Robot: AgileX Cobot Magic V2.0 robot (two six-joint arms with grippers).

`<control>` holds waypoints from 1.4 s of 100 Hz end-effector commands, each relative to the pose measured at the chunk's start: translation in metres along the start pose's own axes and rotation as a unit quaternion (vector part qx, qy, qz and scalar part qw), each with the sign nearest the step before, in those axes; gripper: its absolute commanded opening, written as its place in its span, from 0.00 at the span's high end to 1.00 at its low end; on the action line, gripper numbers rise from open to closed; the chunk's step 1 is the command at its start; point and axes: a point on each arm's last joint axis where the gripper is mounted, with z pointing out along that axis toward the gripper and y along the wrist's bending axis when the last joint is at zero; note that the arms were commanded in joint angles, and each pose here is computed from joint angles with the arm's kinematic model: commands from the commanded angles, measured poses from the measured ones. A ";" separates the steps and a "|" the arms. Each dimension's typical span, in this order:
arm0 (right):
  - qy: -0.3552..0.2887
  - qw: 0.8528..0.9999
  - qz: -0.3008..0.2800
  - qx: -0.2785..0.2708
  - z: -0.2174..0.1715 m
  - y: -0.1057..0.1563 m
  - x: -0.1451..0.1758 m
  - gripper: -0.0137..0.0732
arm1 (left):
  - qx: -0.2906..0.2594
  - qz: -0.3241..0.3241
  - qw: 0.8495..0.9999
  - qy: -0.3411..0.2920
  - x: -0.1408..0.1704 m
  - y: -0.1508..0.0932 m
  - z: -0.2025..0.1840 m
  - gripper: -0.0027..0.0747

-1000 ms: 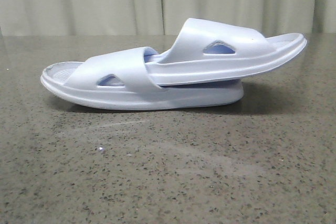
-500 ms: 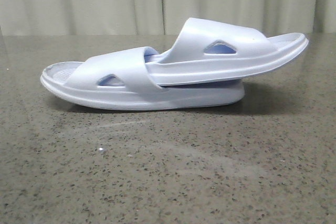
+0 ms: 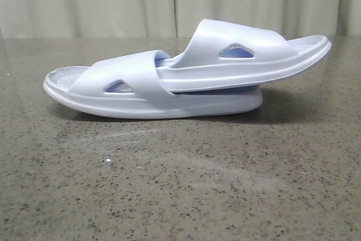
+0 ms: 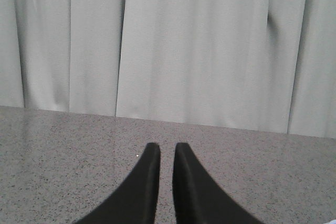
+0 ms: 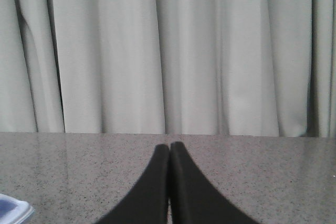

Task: Insert blue slippers together front up

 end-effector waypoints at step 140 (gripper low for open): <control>-0.009 1.000 -0.004 -0.007 0.001 0.001 -0.008 0.97 | 0.057 0.073 0.994 0.058 0.050 -0.007 -0.012 0.94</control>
